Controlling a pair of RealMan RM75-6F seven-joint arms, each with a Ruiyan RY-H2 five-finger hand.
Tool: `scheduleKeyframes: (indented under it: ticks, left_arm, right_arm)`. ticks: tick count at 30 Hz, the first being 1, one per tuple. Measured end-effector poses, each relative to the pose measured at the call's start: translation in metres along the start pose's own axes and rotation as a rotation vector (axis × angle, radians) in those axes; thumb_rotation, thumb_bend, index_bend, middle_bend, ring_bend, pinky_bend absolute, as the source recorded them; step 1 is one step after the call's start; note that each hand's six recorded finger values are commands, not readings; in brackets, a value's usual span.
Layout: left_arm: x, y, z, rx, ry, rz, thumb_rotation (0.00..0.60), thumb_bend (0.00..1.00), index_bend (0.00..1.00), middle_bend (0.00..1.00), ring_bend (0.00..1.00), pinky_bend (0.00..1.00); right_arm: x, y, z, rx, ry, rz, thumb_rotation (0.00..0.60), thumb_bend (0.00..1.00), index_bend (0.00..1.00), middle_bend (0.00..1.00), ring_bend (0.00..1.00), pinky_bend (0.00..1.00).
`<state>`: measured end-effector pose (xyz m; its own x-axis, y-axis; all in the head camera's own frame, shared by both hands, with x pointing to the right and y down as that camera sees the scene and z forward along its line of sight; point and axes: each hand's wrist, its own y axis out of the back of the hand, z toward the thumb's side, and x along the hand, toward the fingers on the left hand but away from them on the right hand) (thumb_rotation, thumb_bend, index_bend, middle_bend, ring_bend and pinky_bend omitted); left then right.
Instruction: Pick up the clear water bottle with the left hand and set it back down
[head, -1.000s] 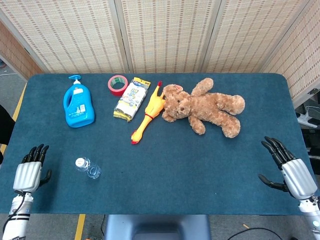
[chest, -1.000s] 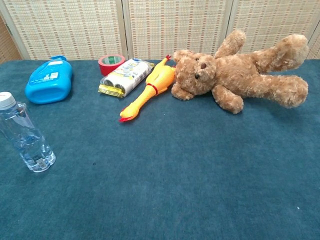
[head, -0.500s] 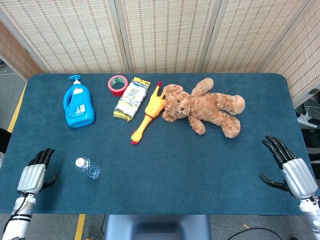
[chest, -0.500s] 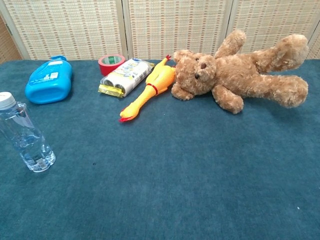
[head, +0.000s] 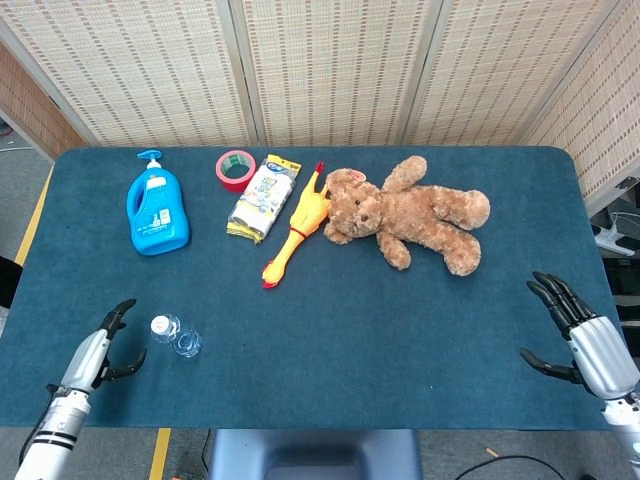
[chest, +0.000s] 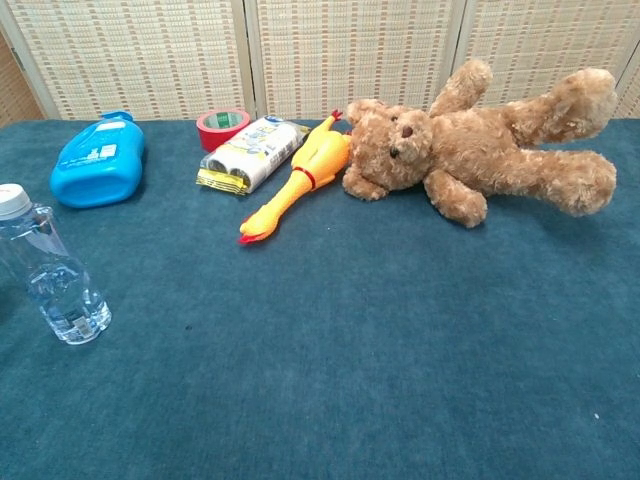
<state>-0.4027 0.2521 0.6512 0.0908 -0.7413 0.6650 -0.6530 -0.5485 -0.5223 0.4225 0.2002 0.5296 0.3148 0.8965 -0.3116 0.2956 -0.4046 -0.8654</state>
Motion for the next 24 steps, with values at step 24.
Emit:
scheduleKeyframes:
  ticks: [24]
  left_arm:
    - [0.025,-0.071,0.041,-0.244,-0.125,-0.060,0.600,0.40,0.00,0.00,0.00,0.18]
  right_arm:
    - [0.000,-0.002,0.000,-0.002,0.006,0.016,0.600,0.14,0.00,0.00,0.00,0.26]
